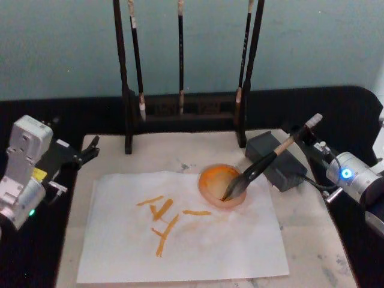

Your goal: Pick up the brush from the inkstone, write on the paper, then place the brush back to its original position.

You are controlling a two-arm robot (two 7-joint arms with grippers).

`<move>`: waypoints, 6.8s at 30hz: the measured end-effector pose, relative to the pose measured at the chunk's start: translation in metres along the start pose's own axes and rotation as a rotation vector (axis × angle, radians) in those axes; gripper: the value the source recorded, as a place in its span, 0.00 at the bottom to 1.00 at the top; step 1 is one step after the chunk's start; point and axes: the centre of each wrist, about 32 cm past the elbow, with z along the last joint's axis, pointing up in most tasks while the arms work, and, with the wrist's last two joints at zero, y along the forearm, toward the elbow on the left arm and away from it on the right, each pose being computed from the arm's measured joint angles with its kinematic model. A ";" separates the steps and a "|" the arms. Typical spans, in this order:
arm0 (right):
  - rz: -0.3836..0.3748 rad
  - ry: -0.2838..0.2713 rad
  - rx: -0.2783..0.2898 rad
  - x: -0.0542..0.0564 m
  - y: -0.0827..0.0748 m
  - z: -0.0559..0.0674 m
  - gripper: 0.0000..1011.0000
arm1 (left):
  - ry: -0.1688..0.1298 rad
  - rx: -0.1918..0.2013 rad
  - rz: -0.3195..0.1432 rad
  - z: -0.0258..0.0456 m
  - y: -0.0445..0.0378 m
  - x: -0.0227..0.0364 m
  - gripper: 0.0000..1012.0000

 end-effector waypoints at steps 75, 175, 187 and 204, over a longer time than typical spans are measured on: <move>0.649 -1.041 0.083 -0.090 -0.031 -0.062 0.00 | 0.000 0.000 0.000 0.0000 0.0000 0.0000 1.00; 0.734 -1.054 -0.036 -0.083 -0.056 -0.082 0.00 | 0.000 0.000 0.000 0.0000 0.0000 0.0000 1.00; 0.734 -1.030 0.075 -0.091 -0.054 -0.066 0.00 | 0.000 0.000 0.000 0.0000 0.0000 0.0000 1.00; 0.565 -0.785 0.146 -0.077 -0.032 -0.038 0.00 | 0.000 0.000 0.000 0.0000 0.0000 0.0000 1.00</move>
